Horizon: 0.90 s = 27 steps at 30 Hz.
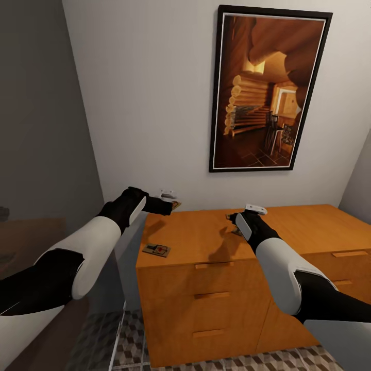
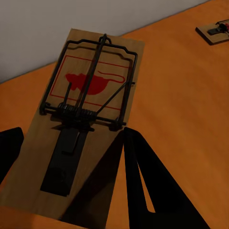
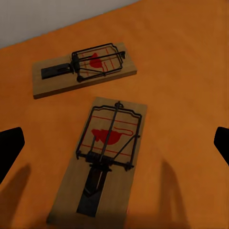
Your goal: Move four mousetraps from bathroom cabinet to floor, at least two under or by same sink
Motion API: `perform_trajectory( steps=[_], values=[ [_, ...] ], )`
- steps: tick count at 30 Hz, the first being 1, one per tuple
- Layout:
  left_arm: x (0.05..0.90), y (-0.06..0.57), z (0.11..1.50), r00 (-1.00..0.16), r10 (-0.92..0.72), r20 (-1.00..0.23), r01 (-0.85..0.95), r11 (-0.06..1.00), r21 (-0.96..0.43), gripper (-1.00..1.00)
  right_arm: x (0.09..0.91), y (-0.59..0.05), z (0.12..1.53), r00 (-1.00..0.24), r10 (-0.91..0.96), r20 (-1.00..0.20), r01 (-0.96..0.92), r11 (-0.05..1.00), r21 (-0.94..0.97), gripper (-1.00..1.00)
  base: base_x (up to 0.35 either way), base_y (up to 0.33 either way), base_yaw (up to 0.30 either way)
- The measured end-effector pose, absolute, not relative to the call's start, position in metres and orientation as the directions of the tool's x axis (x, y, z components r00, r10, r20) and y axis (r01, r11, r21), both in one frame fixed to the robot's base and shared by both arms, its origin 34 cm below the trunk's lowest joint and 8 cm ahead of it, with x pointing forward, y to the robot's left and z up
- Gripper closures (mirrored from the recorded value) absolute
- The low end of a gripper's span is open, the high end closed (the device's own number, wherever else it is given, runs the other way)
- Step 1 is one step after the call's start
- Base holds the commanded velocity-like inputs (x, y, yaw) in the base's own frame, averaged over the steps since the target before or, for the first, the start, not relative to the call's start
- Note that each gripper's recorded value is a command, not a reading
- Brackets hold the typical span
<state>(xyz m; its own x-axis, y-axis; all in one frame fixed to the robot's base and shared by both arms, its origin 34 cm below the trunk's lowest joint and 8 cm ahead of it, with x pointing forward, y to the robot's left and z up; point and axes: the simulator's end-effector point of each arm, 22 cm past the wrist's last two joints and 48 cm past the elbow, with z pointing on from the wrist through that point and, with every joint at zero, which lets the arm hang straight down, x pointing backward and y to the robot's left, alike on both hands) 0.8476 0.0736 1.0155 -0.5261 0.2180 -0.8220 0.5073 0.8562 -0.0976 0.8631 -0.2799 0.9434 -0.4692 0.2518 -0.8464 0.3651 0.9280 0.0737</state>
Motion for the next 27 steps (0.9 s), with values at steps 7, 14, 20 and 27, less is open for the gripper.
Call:
perform_trajectory(
  steps=[7,14,20,27],
  values=[
    [0.848,0.074,1.015,-0.527,0.218,-0.821,0.507,0.856,-0.098,1.00,0.862,-0.279,0.941,-0.473,0.255,-0.843,0.366,0.928,0.076,-1.00,0.000,0.000,0.000],
    [0.847,0.073,1.015,-0.527,0.218,-0.821,0.508,0.856,-0.098,1.00,0.855,-0.269,0.915,-0.519,0.300,-0.801,0.364,0.925,0.110,-1.00,0.000,0.000,0.000],
    [0.847,0.073,1.014,-0.528,0.218,-0.821,0.507,0.856,-0.099,1.00,0.849,-0.262,0.900,-0.547,0.327,-0.770,0.368,0.921,0.130,-1.00,0.000,0.000,0.000],
    [0.847,0.074,1.015,-0.527,0.219,-0.821,0.507,0.856,-0.098,1.00,0.848,-0.262,0.899,-0.548,0.331,-0.768,0.371,0.919,0.131,-1.00,0.000,0.000,0.000]
  ],
)
